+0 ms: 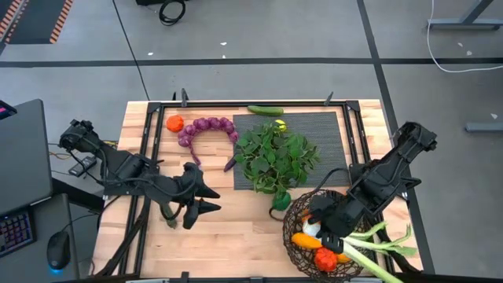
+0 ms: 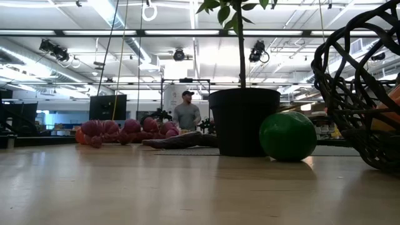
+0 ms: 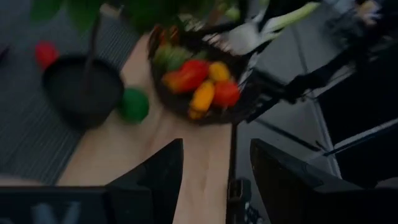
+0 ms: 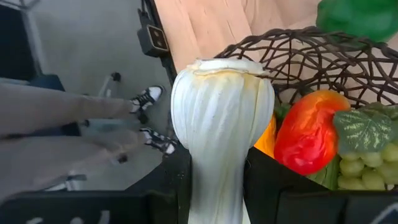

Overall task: Build produce basket
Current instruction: Put the green celery into the brown wire basket, then put the green chili pepper into the brown wire basket

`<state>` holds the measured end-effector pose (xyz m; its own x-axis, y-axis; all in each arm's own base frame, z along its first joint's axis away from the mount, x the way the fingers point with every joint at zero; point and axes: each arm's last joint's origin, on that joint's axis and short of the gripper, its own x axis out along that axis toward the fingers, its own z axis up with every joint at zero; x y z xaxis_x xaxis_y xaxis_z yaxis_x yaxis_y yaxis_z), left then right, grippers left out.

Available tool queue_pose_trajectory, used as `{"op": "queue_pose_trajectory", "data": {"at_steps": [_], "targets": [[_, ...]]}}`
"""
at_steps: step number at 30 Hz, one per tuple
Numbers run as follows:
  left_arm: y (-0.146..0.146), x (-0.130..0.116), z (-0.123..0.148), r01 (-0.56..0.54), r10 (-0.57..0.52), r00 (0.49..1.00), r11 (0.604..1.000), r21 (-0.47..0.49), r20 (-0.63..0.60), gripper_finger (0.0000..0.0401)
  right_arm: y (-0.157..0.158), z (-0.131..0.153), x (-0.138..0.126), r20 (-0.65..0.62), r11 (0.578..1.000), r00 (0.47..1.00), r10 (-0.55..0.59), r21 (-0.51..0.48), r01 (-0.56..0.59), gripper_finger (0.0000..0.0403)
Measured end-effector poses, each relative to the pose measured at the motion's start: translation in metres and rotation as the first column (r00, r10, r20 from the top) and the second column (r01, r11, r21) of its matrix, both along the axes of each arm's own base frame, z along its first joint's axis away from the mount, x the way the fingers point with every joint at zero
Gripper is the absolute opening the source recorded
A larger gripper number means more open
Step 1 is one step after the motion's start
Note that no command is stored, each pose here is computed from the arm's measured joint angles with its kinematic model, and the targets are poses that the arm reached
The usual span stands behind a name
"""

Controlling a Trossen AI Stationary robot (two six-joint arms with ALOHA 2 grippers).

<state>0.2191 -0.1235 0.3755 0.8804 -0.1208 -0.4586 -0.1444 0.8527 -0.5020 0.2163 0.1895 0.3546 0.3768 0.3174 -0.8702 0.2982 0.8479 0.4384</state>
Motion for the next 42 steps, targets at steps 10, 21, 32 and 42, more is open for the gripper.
{"op": "queue_pose_trajectory", "data": {"at_steps": [10, 21, 32, 42], "targets": [[0.002, -0.007, -0.011, 0.030, -0.030, 0.989, 1.000, -0.004, -0.144, 0.0180, 0.011, -0.021, 0.010, -0.035, 0.992, 0.997, 0.072, -0.101, -0.075, 0.0146], [-0.001, -0.029, -0.030, 0.046, -0.016, 0.924, 0.997, 0.069, -0.381, 0.0214, 0.002, -0.024, 0.001, -0.108, 0.979, 0.993, 0.058, -0.187, -0.077, 0.0319], [-0.011, -0.025, -0.048, -0.013, 0.016, 0.850, 1.000, 0.009, -0.526, 0.0315, 0.001, -0.025, -0.001, -0.150, 0.982, 0.988, 0.040, -0.179, -0.067, 0.0341], [-0.018, -0.035, -0.068, -0.145, 0.060, 0.628, 0.989, -0.041, -0.776, 0.0332, -0.003, -0.017, -0.007, -0.147, 0.987, 0.988, 0.048, -0.147, -0.070, 0.0341]]}}
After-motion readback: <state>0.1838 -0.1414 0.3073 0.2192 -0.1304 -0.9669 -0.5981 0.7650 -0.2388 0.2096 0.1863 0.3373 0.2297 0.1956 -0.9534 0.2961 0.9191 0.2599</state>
